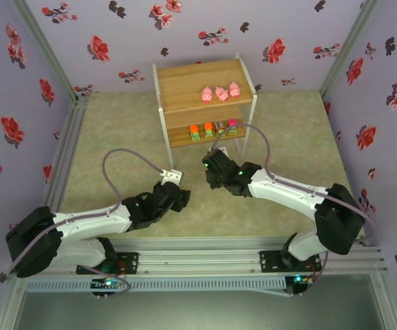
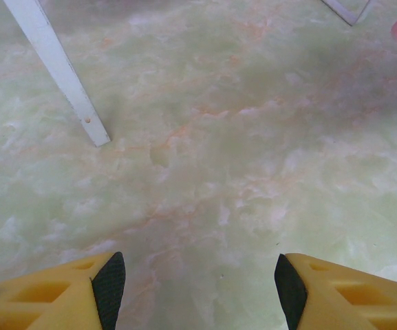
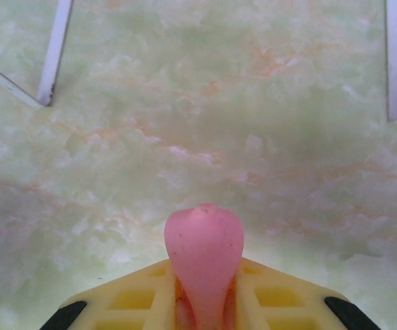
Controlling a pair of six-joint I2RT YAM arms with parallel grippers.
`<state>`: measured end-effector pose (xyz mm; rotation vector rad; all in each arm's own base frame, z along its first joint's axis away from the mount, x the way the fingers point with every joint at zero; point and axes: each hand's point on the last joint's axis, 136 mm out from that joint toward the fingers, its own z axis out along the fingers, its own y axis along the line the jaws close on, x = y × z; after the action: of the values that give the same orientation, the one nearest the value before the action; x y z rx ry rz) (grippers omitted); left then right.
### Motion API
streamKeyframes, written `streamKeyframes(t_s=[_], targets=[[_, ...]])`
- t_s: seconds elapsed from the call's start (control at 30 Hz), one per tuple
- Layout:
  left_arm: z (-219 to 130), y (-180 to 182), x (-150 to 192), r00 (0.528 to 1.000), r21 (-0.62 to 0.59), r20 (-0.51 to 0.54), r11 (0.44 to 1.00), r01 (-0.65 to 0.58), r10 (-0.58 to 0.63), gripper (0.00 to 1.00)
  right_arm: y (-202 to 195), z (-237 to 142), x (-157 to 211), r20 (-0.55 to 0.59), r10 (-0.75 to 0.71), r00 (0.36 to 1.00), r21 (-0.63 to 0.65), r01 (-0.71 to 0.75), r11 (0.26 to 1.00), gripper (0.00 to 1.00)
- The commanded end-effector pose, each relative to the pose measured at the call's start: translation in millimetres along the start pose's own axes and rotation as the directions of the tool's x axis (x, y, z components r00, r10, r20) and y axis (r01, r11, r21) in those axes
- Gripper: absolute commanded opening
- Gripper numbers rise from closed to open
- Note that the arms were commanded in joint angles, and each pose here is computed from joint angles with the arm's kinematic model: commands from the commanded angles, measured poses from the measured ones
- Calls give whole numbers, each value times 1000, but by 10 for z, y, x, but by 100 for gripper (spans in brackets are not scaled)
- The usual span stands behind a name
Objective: Place and organize the plastic toys onto the shelf
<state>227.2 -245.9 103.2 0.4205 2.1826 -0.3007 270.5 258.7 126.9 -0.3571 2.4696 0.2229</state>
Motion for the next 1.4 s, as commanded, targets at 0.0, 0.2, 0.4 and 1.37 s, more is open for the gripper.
streamKeyframes(t_s=[0.0, 0.2, 0.4, 1.37], targets=[[29, -9, -24, 1000, 4, 6, 1000, -12, 12, 64, 32, -263, -185, 46, 20, 999, 1, -20, 1000, 23], [27, -25, -25, 1000, 13, 6, 1000, -16, 15, 64, 151, -562, -399, 105, 7, 994, -12, -5, 1000, 23], [23, -36, -21, 1000, 22, 7, 1000, -17, 17, 64, 268, -810, -578, 153, -3, 988, -42, 10, 999, 23], [10, -92, -17, 1000, 59, 13, 998, -27, 26, 64, 670, -1461, -1401, 310, -24, 950, -122, 65, 990, 23]])
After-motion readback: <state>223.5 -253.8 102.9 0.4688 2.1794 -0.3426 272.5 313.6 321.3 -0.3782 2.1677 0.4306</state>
